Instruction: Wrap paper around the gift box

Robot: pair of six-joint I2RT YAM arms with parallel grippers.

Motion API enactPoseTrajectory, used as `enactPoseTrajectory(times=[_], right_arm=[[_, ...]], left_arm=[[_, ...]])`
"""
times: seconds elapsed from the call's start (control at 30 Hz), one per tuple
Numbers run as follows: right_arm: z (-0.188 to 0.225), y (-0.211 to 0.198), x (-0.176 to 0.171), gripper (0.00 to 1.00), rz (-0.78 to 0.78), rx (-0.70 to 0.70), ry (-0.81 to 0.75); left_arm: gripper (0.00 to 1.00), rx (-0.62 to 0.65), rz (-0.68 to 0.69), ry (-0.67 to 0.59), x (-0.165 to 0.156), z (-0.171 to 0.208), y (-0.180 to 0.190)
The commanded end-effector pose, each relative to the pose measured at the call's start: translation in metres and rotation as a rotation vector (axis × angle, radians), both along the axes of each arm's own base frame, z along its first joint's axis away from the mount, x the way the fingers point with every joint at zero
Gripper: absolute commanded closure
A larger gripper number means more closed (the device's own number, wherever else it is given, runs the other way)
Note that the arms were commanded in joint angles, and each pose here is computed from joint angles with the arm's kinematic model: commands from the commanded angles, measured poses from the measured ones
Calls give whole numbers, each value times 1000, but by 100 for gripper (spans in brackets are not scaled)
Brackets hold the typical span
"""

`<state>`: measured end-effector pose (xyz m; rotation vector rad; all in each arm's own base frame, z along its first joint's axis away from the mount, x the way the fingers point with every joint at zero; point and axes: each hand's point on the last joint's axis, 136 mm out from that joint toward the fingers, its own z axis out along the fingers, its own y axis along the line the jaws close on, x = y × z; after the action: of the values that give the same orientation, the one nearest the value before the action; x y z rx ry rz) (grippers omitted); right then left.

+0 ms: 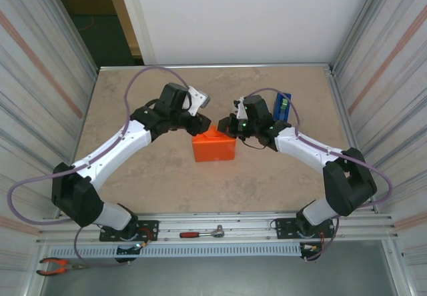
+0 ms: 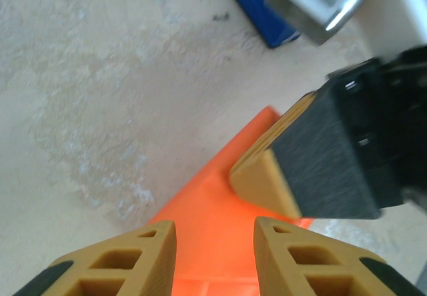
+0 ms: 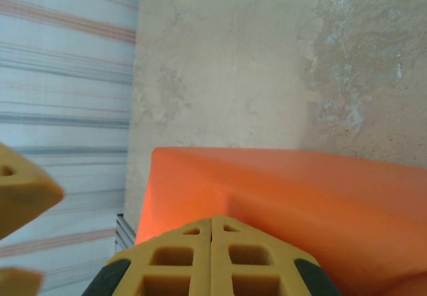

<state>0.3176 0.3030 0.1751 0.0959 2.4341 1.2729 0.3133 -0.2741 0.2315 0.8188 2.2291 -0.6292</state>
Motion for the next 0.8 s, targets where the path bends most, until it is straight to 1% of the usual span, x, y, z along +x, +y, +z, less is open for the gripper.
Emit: enactPoseTrajectory(times=[0.0, 0.23, 0.5, 0.77], right_arm=[[-29, -11, -12, 100, -23, -69, 77], [-31, -13, -13, 100, -31, -68, 81], [-31, -12, -13, 100, -32, -67, 82], [-26, -10, -12, 100, -28, -49, 84]], left_arm=[[65, -30, -74, 74, -9, -6, -14], [69, -35, -80, 127, -7, -27, -21], [74, 13, -41, 153, -13, -52, -8], [75, 70, -17, 157, -16, -72, 3]])
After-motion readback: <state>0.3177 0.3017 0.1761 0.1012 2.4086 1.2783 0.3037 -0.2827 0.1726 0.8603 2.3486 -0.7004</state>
